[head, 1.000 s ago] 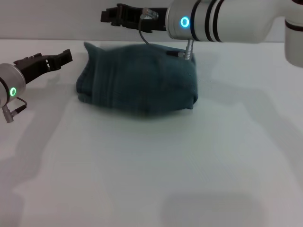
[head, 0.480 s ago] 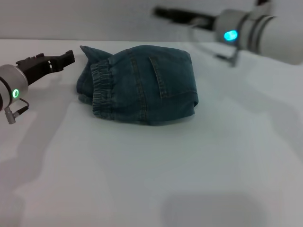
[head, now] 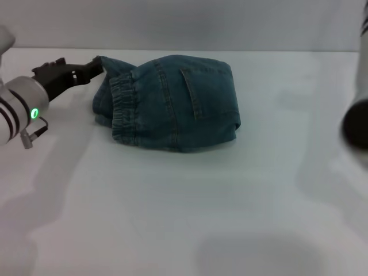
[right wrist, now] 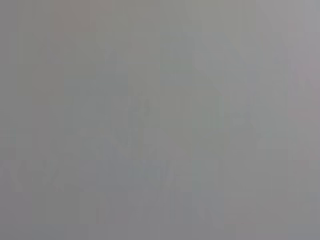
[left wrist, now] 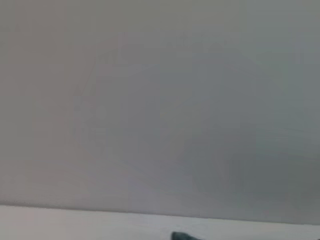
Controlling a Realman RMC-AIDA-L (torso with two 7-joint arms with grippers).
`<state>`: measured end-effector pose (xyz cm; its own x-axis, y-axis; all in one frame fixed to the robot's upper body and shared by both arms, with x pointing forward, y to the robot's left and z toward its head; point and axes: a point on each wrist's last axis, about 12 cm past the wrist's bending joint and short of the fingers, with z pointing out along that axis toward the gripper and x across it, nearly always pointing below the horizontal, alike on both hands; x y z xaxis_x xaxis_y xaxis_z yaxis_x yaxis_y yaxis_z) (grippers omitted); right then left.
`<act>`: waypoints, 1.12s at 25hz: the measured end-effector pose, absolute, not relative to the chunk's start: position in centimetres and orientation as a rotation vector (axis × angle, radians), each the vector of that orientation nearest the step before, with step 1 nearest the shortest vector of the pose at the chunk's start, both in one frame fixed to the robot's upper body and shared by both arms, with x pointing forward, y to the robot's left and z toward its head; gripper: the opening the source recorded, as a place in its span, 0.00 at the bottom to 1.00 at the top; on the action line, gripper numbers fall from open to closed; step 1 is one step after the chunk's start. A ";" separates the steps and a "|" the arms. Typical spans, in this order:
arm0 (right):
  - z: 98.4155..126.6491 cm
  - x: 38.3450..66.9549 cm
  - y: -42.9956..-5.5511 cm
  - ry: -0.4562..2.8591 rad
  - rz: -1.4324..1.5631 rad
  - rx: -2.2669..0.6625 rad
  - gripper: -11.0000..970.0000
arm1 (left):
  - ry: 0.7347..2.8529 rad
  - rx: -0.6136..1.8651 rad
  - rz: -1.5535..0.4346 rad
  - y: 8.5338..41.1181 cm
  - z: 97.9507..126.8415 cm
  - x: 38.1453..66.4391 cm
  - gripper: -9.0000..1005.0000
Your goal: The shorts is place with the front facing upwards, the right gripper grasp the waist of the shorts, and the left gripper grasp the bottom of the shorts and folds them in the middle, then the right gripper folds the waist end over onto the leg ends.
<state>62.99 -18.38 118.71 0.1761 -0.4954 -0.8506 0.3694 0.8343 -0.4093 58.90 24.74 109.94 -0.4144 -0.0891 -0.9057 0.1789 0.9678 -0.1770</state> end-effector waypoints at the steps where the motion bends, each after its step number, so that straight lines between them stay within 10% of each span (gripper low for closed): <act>1: 118.3 62.3 -17.8 1.203 -0.607 -0.128 0.69 | 1.975 0.066 -0.294 24.7 110.0 58.9 0.84; 13: 108.3 54.7 -14.0 1.259 0.415 -0.348 0.67 | 1.875 0.080 -0.251 23.4 110.1 58.7 0.84; 28: 103.4 53.5 -12.3 1.645 0.464 -0.534 0.39 | 1.787 0.078 -0.202 22.5 109.2 57.5 0.84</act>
<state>53.49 -12.31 103.39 -0.1100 -0.0807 -0.9906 -0.5865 0.8100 -0.0009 57.45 22.47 109.23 -0.2246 -0.0566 -0.9728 0.1623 0.9822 -0.0947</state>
